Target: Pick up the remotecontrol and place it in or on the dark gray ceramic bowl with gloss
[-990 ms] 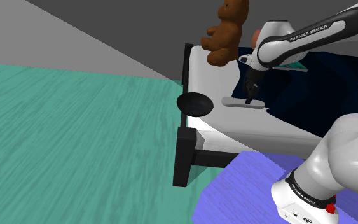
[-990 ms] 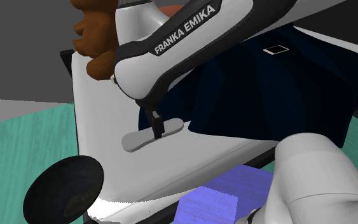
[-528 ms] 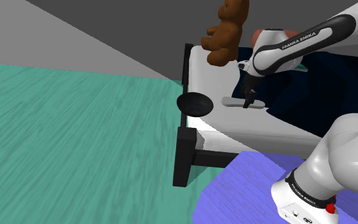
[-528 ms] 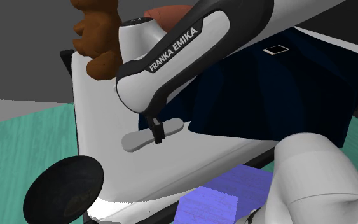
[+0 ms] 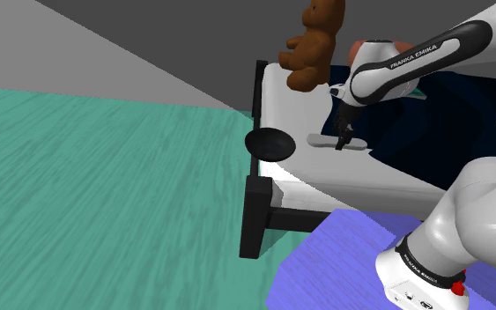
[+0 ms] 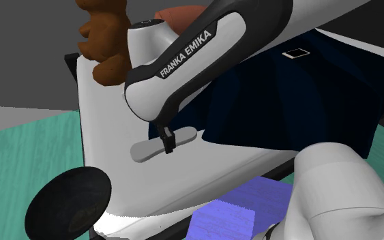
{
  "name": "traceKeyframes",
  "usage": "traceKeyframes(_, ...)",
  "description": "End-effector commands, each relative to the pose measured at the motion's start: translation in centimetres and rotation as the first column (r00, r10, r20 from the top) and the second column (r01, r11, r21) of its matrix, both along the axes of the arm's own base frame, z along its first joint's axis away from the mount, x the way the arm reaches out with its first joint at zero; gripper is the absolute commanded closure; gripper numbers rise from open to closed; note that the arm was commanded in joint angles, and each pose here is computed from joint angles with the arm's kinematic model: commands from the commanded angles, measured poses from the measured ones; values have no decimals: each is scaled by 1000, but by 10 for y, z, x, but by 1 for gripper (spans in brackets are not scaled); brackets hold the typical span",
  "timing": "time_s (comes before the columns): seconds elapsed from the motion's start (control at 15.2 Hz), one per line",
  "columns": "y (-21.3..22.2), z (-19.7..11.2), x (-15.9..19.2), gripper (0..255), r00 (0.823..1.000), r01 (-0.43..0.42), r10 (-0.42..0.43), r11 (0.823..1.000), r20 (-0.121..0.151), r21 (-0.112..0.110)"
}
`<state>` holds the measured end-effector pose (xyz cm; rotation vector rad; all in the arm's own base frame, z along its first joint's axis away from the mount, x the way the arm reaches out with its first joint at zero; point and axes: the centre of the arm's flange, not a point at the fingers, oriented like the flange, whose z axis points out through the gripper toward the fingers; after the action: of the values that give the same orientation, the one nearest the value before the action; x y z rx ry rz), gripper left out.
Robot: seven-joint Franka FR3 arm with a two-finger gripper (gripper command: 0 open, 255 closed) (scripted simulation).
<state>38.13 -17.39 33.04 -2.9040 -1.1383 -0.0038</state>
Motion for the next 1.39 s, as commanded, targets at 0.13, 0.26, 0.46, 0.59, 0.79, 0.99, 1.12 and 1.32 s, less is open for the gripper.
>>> traceKeyframes(0.13,0,0,0,255,1000,0,0,1000,0,0)
traceKeyframes(0.26,0,0,0,255,1000,0,0,1000,0,0)
traceKeyframes(0.46,0,5,0,255,1000,0,0,1000,0,0)
traceKeyframes(0.59,0,16,0,255,1000,0,0,1000,0,0)
traceKeyframes(0.79,0,32,0,255,1000,0,0,1000,0,0)
traceKeyframes(0.99,0,48,0,255,1000,0,0,1000,0,0)
traceKeyframes(1.12,0,58,0,255,1000,0,0,1000,0,0)
traceKeyframes(1.32,0,74,0,255,1000,0,0,1000,0,0)
